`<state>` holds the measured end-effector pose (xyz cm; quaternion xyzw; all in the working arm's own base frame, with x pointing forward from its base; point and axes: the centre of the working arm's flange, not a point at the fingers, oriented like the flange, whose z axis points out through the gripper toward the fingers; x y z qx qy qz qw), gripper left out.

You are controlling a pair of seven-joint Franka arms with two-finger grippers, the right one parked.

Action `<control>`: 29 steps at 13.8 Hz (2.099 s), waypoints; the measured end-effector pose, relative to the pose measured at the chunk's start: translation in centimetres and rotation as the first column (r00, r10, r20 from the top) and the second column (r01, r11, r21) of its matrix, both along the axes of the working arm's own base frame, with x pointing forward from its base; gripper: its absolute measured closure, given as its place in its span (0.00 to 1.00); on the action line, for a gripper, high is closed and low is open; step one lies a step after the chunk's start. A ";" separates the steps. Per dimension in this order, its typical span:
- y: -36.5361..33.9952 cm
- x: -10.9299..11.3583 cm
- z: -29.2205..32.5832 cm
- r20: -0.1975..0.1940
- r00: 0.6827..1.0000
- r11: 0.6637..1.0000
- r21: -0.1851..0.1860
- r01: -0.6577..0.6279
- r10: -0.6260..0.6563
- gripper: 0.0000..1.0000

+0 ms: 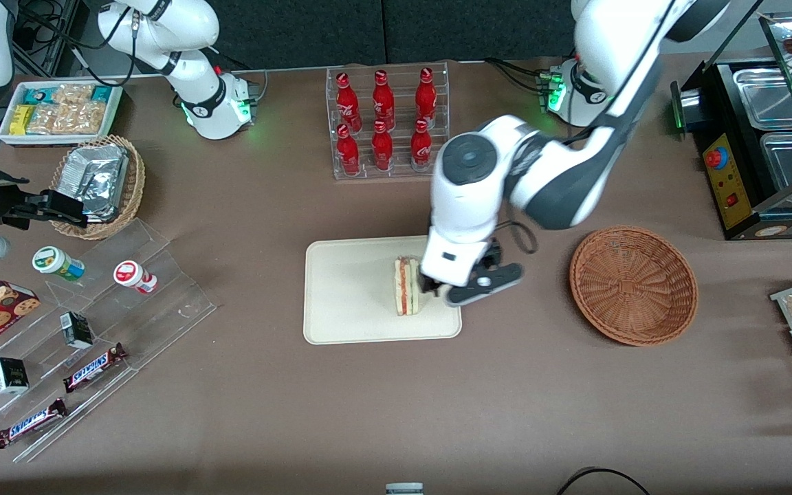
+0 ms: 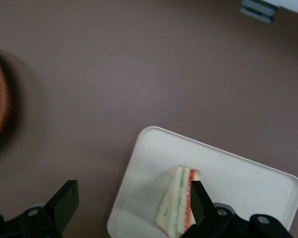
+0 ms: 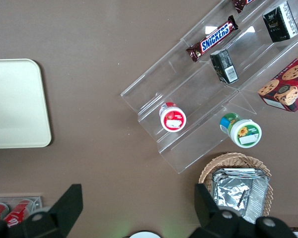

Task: Place sandwich from basket to tray

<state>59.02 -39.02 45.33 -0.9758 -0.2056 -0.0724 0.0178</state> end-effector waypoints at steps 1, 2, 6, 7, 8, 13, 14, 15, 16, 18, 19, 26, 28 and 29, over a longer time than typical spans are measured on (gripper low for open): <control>1.5 0.4 1.1 -0.005 1.000 1.000 0.011 -0.027 0.027 0.01; 2.8 0.6 2.1 -0.007 0.999 0.999 0.014 -0.048 0.048 0.01; 9.7 0.4 8.4 -0.065 0.998 0.999 0.027 -0.025 0.027 0.01; 11.8 0.3 10.0 -0.080 0.997 1.000 0.029 -0.007 0.009 0.01; 14.0 0.2 11.4 -0.096 0.995 1.000 0.026 0.010 -0.008 0.00; 19.1 -1.6 15.9 -0.145 0.985 0.995 0.030 0.099 -0.094 0.01; 19.8 -2.1 16.5 -0.159 0.981 0.993 0.032 0.115 -0.108 0.00; 20.7 -2.5 17.2 -0.170 0.978 0.991 0.024 0.130 -0.124 0.01; 21.8 -2.9 18.0 -0.175 0.974 0.989 0.014 0.146 -0.141 0.01; 24.4 -3.9 19.8 -0.190 0.966 0.985 -0.007 0.175 -0.173 0.01; 25.9 -4.5 20.9 -0.193 0.962 0.981 -0.026 0.191 -0.193 0.00; 36.5 -8.7 23.7 -0.236 0.926 0.956 -0.080 0.284 -0.295 0.00; 38.0 -9.6 23.1 -0.247 0.922 0.955 -0.090 0.283 -0.297 0.00; 38.2 -9.8 22.8 -0.253 0.920 0.954 -0.093 0.285 -0.299 0.00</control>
